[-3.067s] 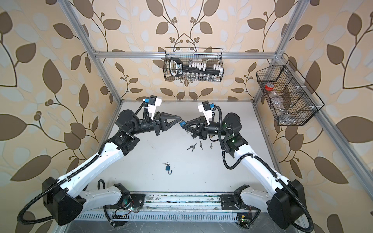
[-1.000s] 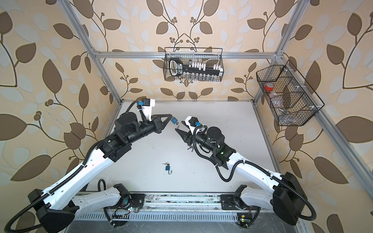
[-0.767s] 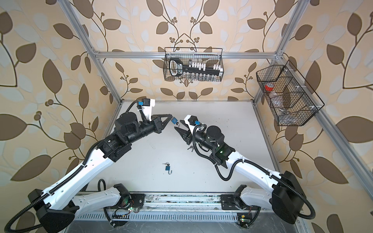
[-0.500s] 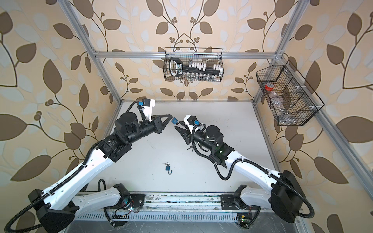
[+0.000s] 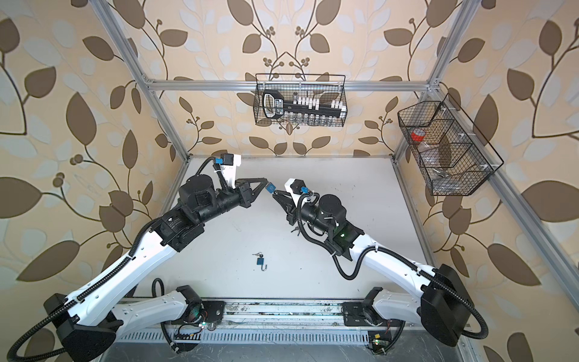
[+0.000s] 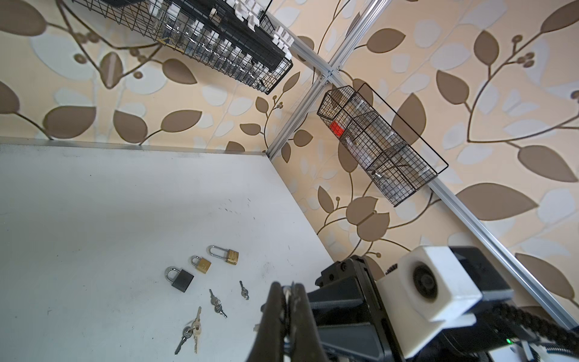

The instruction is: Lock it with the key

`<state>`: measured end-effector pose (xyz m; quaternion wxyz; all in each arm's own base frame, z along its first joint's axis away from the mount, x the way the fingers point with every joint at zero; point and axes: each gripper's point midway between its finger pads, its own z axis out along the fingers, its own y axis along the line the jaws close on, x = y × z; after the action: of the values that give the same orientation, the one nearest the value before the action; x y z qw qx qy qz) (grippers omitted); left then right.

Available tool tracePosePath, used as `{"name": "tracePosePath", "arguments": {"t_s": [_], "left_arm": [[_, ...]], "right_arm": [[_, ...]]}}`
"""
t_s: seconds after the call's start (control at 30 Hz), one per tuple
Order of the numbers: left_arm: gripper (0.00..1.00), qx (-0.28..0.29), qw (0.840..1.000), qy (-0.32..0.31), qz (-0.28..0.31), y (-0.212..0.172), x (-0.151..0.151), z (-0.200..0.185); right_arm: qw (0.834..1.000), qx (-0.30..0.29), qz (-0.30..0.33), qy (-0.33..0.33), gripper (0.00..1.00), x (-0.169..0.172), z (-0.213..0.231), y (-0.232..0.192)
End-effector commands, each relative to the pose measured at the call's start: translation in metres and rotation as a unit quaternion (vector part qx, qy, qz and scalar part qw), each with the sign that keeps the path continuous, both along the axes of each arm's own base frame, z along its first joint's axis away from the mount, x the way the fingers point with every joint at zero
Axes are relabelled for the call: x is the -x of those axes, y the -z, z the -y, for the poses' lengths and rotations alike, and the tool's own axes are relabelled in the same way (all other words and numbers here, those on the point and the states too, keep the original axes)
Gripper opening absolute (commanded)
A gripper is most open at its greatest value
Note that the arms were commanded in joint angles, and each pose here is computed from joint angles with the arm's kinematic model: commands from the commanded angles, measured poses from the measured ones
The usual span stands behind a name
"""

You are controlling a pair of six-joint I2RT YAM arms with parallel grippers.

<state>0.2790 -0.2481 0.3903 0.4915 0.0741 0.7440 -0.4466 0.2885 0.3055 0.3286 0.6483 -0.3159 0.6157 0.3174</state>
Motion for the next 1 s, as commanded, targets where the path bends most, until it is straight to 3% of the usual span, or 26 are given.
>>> {"name": "tracePosePath", "arguments": {"t_s": [0.0,0.13,0.97], "left_arm": [[0.0,0.028,0.999,0.003,0.036,-0.024,0.006,-0.003],[0.0,0.033,0.999,0.001,0.036,-0.026,0.005,-0.004],[0.0,0.064,0.995,-0.008,0.079,-0.071,0.02,-0.021]], "right_arm": [[1.0,-0.006,0.006,-0.004,0.07,0.0,-0.004,-0.012],[1.0,-0.004,-0.006,0.002,0.0,-0.002,-0.002,-0.008],[0.996,0.057,-0.054,0.032,0.0,0.007,0.021,0.046]]}}
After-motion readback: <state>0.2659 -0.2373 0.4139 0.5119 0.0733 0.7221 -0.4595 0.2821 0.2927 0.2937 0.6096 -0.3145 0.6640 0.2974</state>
